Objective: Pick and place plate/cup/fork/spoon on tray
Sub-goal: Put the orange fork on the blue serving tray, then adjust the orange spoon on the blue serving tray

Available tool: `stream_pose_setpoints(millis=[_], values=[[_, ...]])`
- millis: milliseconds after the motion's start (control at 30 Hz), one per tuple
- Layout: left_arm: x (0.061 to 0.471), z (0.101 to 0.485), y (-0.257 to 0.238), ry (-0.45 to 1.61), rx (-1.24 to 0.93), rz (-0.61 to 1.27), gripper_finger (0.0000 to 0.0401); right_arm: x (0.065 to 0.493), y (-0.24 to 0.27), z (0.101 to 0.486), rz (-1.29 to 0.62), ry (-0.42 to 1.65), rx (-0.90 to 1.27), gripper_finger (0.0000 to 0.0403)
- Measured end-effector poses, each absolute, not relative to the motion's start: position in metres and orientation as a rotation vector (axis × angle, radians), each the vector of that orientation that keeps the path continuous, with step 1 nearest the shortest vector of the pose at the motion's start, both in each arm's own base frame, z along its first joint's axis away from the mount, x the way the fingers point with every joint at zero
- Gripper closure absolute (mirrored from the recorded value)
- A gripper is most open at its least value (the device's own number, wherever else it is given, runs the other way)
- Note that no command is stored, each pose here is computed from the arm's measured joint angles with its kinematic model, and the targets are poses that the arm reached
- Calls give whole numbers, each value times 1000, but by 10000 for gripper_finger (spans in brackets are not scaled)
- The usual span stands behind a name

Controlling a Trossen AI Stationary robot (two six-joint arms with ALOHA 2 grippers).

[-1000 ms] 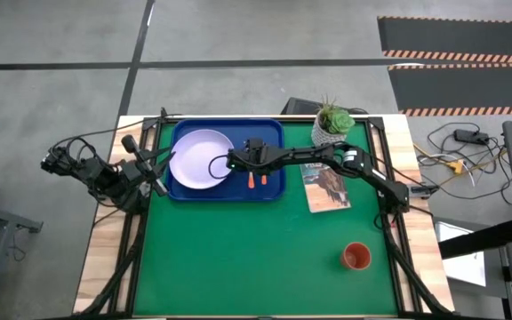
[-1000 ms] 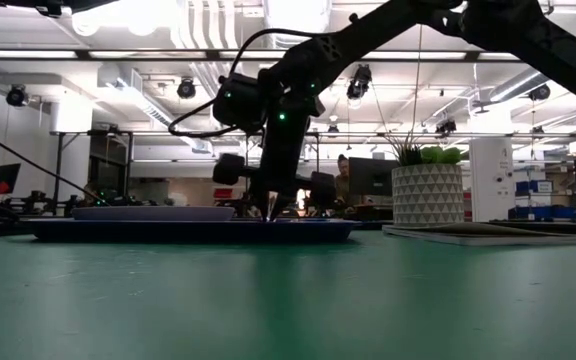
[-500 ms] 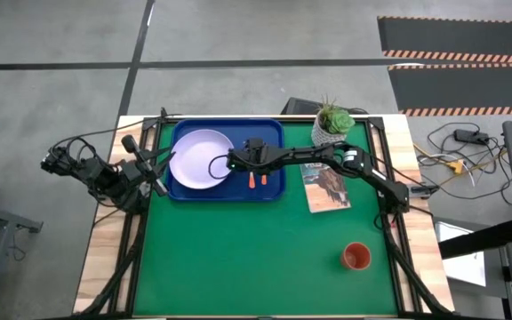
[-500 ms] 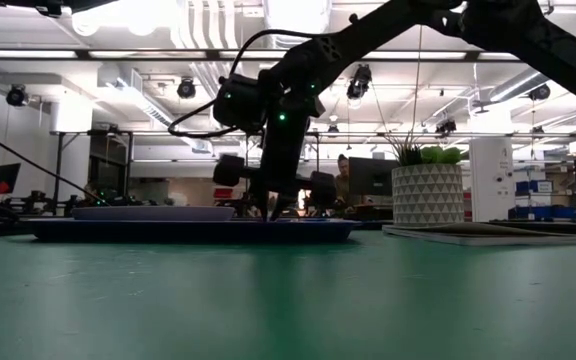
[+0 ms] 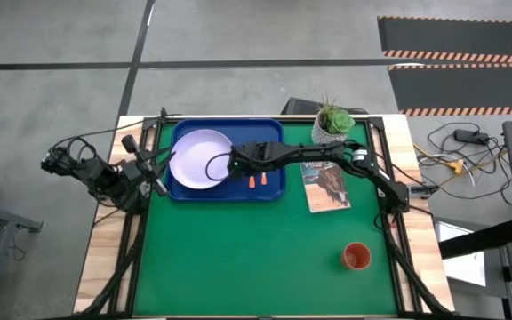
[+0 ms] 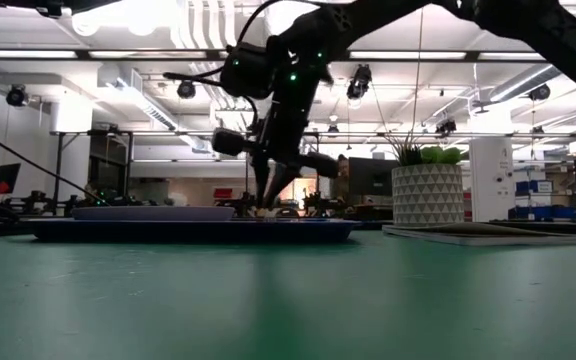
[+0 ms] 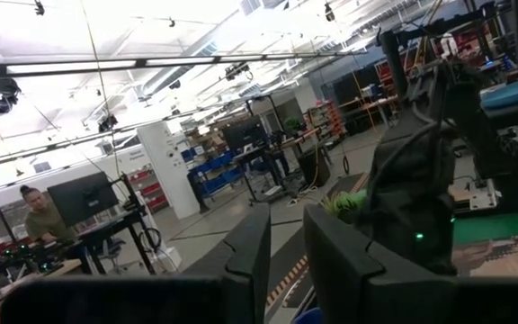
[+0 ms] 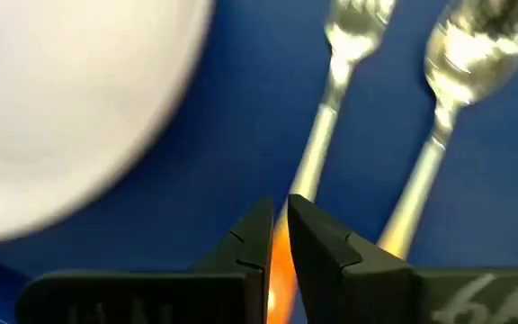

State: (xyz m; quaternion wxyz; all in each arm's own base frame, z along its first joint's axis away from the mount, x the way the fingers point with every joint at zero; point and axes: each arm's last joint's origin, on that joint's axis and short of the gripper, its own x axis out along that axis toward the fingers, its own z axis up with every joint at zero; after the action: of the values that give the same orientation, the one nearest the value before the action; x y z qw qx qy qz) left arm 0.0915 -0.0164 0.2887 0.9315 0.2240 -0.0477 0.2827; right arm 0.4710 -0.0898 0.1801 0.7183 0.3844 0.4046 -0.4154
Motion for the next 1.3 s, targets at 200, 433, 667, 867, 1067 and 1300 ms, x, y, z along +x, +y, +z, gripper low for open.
stream_pose_setpoints(millis=[200,433,667,867,1067,1300], values=[[92,286,-17,-90,464,580,345,466,-73,176,-935,981,824,392],[92,286,-17,-90,464,580,345,471,-59,158,-938,1011,801,394],[92,286,-17,-90,466,580,345,477,-61,150,-945,968,792,394],[92,286,-17,-89,466,580,345,481,-61,152,-918,931,798,394],[92,286,-17,-89,466,580,345,480,-61,154,-908,943,779,394],[92,285,-17,-85,468,583,345,463,-60,172,-968,1023,723,394]])
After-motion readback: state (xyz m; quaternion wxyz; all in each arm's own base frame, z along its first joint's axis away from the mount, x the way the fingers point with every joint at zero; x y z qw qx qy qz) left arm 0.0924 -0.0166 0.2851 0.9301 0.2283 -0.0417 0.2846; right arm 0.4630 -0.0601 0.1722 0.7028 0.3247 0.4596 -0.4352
